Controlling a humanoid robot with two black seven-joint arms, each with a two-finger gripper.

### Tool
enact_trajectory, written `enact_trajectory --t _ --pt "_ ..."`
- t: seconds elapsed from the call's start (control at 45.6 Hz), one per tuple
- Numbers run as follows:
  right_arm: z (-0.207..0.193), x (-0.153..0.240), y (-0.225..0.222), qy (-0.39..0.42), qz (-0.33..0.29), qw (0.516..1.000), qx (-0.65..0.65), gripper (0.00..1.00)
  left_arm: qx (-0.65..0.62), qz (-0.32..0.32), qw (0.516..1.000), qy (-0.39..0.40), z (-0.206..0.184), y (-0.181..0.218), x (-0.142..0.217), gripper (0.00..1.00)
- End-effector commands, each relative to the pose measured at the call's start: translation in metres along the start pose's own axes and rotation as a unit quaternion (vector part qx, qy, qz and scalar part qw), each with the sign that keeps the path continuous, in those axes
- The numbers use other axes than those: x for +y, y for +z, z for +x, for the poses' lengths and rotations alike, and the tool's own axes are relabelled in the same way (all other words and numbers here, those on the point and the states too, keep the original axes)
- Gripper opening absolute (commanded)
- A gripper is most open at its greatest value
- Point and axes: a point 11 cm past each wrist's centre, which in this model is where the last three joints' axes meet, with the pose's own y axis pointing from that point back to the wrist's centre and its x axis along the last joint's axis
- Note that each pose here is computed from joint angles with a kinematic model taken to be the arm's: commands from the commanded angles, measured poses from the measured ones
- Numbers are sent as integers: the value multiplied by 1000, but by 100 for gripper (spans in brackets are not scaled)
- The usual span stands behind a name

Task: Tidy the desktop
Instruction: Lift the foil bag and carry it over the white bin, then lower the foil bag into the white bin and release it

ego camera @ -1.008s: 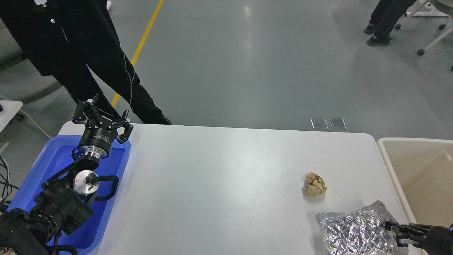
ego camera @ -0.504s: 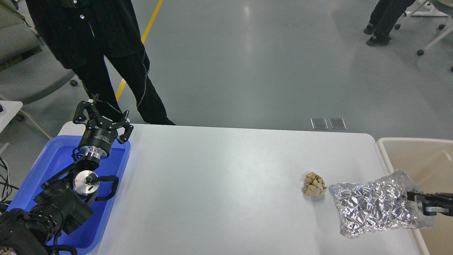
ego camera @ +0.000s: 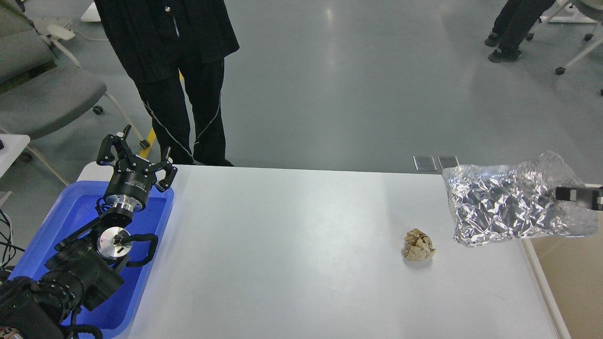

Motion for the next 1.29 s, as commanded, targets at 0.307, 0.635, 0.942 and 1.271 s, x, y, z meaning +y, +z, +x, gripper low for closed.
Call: enact_trajectory --t 0.307,0.635,0.942,1.271 --pt "12 15 40 50 -36 994 -89 0 0 0 1000 0 0 0 0 100" --pt "-5 28 116 159 -105 938 -289 0 0 0 1000 0 0 0 0 100" --pt "-40 29 172 218 -165 862 -427 0 0 0 1000 0 0 0 0 100" --pt "-117 -7 212 251 -217 761 -558 0 0 1 1000 0 0 0 1 100"
